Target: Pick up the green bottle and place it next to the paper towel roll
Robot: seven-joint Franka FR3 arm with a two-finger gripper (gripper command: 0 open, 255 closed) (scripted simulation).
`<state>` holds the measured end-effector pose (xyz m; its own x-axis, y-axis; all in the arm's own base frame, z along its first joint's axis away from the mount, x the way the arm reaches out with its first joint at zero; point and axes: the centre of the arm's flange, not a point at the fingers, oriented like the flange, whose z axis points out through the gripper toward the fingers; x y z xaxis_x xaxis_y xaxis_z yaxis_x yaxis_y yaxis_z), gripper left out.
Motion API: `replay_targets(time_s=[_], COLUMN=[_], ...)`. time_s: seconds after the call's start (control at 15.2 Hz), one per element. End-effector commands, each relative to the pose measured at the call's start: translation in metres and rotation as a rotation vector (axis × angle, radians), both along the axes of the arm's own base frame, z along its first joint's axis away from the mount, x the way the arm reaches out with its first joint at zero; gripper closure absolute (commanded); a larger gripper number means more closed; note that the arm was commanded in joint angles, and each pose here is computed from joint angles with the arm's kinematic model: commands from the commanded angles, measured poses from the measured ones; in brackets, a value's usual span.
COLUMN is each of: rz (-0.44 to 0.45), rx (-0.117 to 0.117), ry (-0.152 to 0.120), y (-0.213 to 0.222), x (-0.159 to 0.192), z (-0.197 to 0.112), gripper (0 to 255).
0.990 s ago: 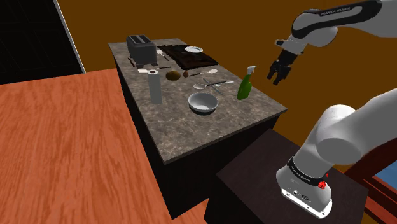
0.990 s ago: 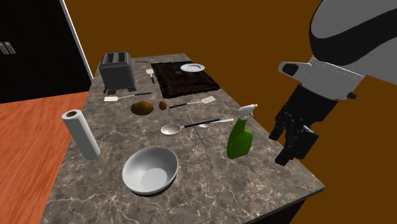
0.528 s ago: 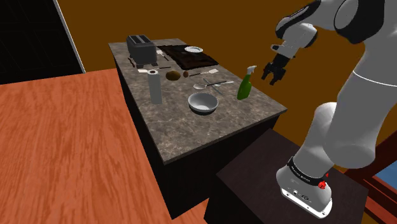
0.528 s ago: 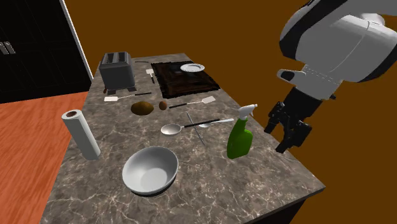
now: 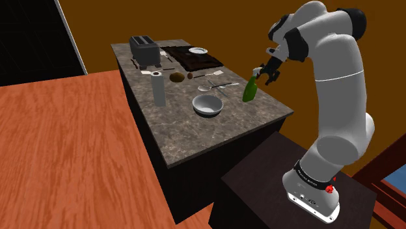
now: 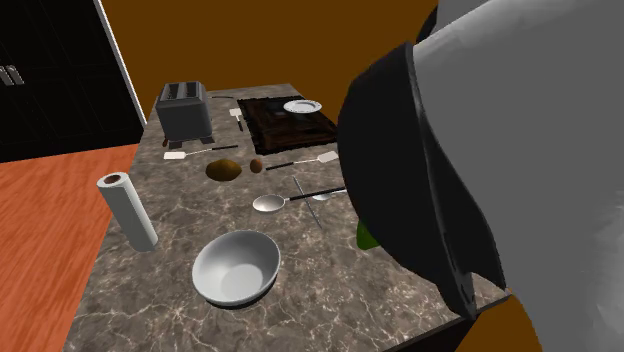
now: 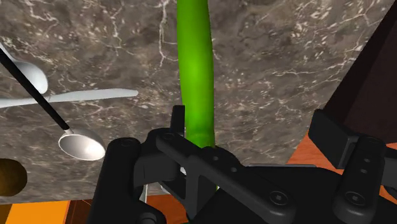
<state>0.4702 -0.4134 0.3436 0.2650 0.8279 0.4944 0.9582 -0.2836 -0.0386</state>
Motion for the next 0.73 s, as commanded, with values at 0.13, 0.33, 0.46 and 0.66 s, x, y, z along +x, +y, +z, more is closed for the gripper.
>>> replay_targets(time_s=[0.13, 0.33, 0.46, 0.66], rz=[0.087, 0.087, 0.087, 0.087], rx=[0.036, 0.036, 0.036, 0.036], ry=[-0.043, -0.043, -0.043, -0.042], y=[-0.013, -0.005, 0.001, 0.005], x=[0.034, 0.035, 0.037, 0.037], z=[-0.024, -0.037, -0.046, -0.053], gripper=[0, 0, 0, 0])
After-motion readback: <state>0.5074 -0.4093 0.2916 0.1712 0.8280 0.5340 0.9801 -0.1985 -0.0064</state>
